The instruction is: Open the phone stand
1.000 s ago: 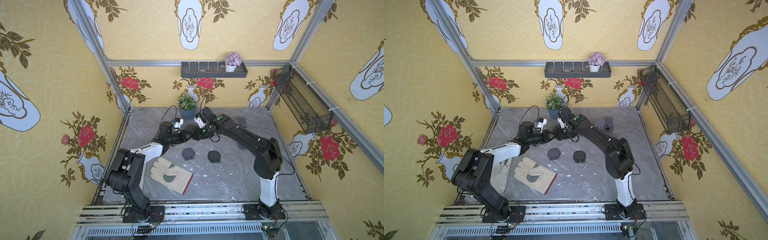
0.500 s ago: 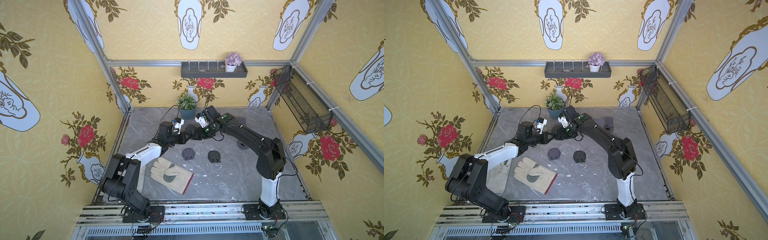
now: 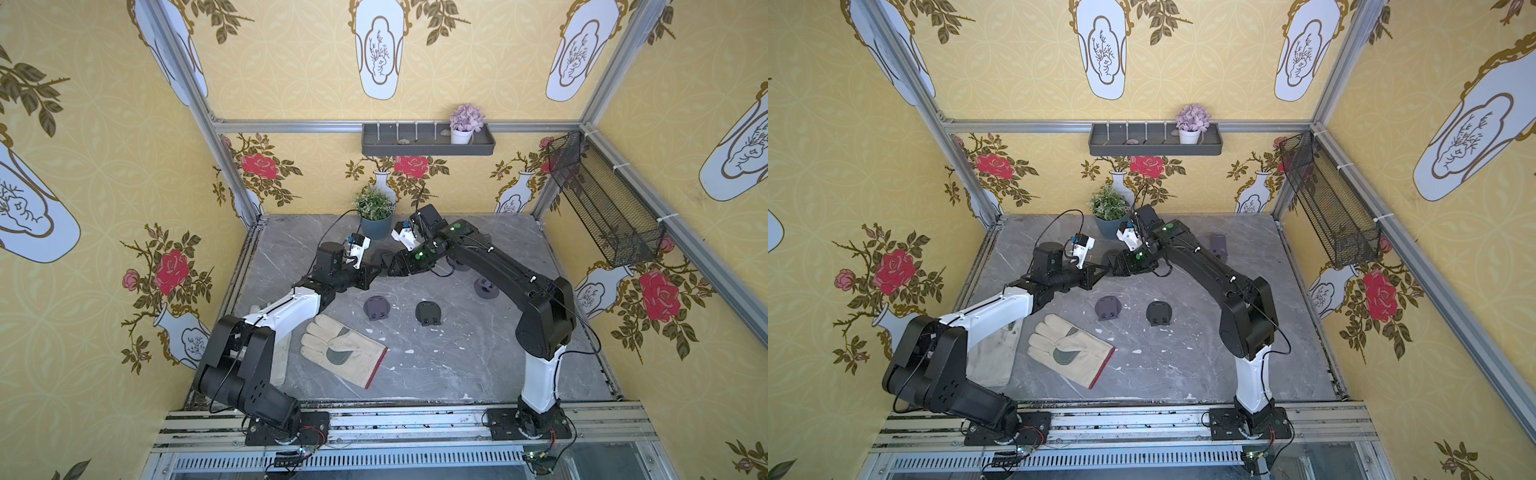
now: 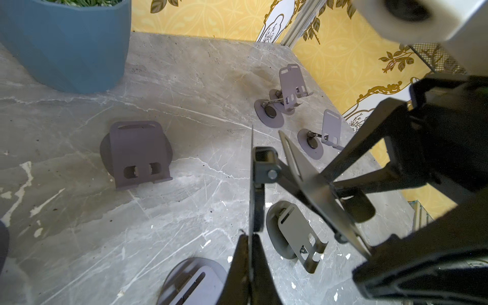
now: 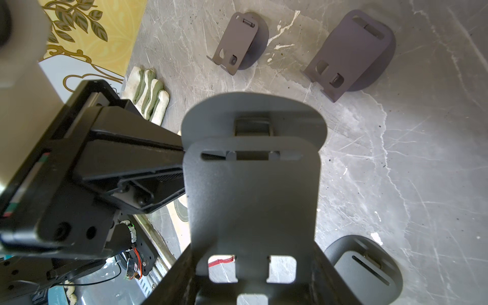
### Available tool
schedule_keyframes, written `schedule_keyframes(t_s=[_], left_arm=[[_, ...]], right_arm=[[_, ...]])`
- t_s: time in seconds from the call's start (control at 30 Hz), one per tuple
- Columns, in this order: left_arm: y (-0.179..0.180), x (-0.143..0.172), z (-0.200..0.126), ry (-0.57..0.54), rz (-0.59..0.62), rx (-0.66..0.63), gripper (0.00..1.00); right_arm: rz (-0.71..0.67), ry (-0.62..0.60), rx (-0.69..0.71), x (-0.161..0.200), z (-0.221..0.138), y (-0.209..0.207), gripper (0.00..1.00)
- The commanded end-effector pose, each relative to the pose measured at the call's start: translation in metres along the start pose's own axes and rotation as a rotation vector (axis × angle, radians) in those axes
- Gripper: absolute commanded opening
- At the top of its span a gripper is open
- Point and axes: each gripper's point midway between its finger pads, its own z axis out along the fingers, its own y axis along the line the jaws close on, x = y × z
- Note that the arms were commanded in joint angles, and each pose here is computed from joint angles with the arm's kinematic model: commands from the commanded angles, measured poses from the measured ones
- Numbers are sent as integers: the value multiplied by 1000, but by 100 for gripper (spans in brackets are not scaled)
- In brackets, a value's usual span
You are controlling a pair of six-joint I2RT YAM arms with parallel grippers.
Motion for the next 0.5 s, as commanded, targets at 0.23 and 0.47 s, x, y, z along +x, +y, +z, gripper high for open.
schedule_keyframes(t_s=[0.23, 0.47], left_arm=[[26, 15, -2, 57, -69, -129, 0], [18, 14, -1, 52, -79, -87, 0]], right_arm=[[17, -1, 38, -5, -6, -10, 73], [21, -31, 17, -16, 0, -8, 98]])
